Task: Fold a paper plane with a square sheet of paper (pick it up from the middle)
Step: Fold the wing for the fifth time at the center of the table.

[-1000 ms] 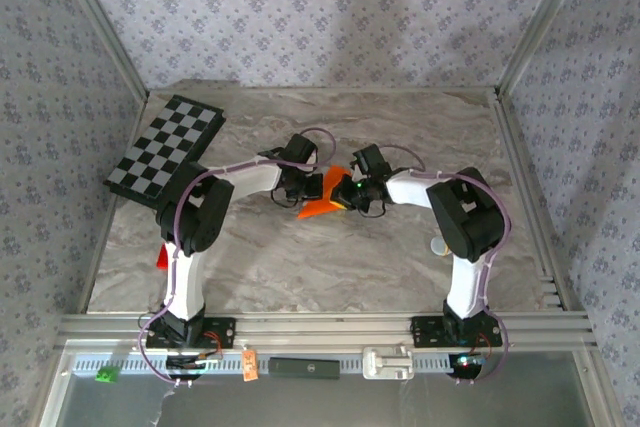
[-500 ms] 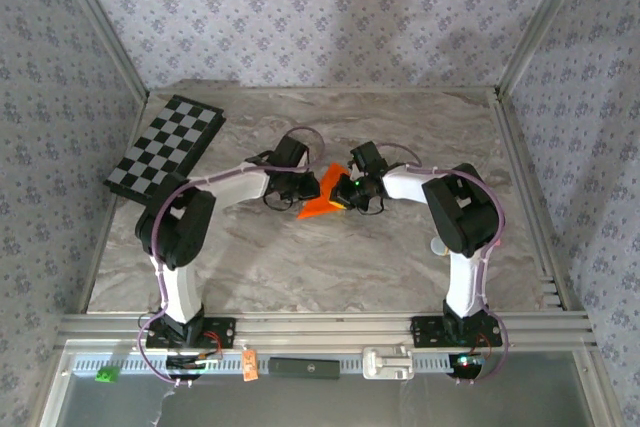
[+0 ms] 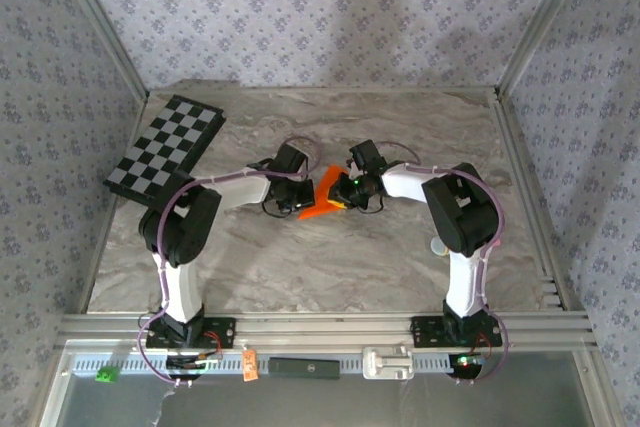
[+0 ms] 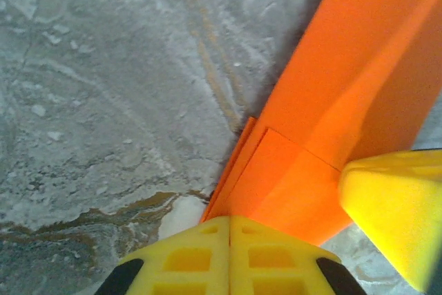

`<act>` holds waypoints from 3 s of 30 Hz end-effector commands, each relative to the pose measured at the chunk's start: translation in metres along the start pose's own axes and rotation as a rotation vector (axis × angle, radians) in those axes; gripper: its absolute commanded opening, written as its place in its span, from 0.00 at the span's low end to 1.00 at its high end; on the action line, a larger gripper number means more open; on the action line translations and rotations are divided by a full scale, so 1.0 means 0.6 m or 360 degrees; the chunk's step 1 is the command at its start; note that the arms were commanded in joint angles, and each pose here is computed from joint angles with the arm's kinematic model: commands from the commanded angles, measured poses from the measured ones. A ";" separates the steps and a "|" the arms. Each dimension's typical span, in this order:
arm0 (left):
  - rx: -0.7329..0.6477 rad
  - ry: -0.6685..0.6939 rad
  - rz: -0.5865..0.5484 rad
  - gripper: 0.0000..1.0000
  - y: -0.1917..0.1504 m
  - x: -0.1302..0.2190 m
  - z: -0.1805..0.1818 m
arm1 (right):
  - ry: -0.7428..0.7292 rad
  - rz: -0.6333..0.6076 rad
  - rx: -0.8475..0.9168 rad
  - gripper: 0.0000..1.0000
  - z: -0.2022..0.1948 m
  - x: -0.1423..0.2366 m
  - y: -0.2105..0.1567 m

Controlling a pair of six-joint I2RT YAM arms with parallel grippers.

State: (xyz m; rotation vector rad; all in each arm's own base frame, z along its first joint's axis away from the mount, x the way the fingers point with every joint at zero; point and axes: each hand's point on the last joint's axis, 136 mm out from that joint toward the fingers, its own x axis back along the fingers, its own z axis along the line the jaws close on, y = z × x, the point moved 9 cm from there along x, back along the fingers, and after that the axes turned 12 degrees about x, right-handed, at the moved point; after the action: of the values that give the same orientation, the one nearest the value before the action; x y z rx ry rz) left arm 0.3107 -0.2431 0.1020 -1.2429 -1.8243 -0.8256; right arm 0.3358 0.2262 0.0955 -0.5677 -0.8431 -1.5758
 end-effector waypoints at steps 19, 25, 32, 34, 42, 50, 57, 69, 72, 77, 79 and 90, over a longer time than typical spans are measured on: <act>0.0319 0.0057 0.0126 0.04 0.013 -0.005 0.013 | -0.0113 -0.0259 -0.0454 0.43 -0.022 0.050 -0.023; 0.0334 0.0055 0.0143 0.04 0.012 -0.009 0.017 | -0.0053 -0.0232 -0.0472 0.38 -0.017 0.031 -0.019; 0.0335 0.0055 0.0154 0.04 0.012 -0.011 0.018 | -0.0012 -0.0205 -0.0438 0.34 -0.010 0.016 -0.013; 0.0338 0.0064 0.0156 0.04 0.011 -0.012 0.021 | 0.0026 -0.0201 -0.0416 0.33 -0.005 0.013 -0.009; 0.0347 0.0074 0.0156 0.04 0.011 -0.012 0.024 | 0.0171 -0.0249 -0.0359 0.29 0.008 0.013 -0.001; 0.0347 0.0069 0.0151 0.04 0.013 -0.009 0.024 | 0.0259 -0.0296 -0.0352 0.24 0.009 0.014 0.000; 0.0340 0.0076 0.0154 0.04 0.015 -0.007 0.026 | -0.0047 -0.0222 -0.0228 0.33 -0.013 0.027 -0.021; 0.0337 0.0069 0.0167 0.04 0.017 -0.007 0.025 | -0.0011 -0.0156 -0.0145 0.35 -0.008 0.009 -0.014; 0.0349 0.0057 0.0183 0.04 0.017 -0.007 0.025 | 0.0030 -0.0160 -0.0148 0.33 -0.007 0.003 -0.011; 0.0377 0.0034 0.0205 0.04 0.018 -0.009 0.027 | 0.0092 -0.0145 -0.0155 0.29 -0.005 -0.004 -0.012; 0.0383 0.0027 0.0212 0.04 0.018 -0.010 0.027 | 0.0116 -0.0142 -0.0152 0.27 -0.003 -0.004 -0.012; 0.0397 0.0016 0.0209 0.04 0.022 -0.007 0.029 | 0.0059 -0.0176 -0.0143 0.25 -0.008 0.002 -0.014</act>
State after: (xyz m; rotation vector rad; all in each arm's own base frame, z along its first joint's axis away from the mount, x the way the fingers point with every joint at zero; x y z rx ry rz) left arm 0.3232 -0.2294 0.0998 -1.1963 -1.7953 -0.5325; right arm 0.3315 0.2232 0.0962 -0.5325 -0.7651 -1.7448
